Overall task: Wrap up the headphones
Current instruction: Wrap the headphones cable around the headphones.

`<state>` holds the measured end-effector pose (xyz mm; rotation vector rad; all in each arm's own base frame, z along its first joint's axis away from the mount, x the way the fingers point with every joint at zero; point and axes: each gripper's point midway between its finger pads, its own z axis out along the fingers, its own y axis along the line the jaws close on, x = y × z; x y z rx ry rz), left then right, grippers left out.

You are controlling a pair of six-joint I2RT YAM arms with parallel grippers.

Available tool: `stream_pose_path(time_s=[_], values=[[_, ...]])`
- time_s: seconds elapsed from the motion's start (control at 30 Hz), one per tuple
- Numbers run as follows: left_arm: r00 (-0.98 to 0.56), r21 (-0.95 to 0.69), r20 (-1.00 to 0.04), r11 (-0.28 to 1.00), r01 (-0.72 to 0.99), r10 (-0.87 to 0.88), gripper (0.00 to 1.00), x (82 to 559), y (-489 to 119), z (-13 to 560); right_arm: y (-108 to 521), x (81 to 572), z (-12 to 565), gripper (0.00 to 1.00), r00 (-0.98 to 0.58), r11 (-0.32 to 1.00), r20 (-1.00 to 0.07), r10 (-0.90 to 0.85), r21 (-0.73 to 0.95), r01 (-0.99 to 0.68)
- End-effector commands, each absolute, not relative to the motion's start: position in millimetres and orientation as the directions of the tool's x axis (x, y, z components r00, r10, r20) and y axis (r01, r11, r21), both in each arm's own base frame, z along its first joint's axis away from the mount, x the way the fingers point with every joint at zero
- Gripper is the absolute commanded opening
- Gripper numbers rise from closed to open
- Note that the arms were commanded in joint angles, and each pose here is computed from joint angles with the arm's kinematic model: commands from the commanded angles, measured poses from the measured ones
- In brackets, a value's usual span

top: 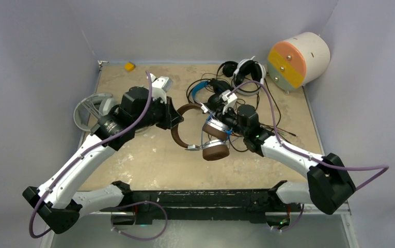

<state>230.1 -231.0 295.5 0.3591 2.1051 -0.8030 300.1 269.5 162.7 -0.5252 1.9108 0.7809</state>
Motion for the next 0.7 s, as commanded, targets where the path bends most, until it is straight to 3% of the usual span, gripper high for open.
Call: stream_pose_path(time_s=[0.0,0.47,0.67], values=[[-0.661,-0.579,-0.740,0.617,0.533,-0.124,0.00,212,-255,351,287,298,216,0.05,-0.266,0.586,-0.960,0.089,0.267,-0.765],[-0.682,-0.612,-0.709,0.638,0.467,-0.181,0.00,218,-253,393,293,294,194,0.11,-0.254,0.547,-0.960,0.117,0.275,-0.790],[-0.645,-0.566,-0.737,0.707,0.424,-0.203,0.00,239,-239,407,296,292,178,0.19,-0.289,0.531,-0.946,0.146,0.322,-0.784]])
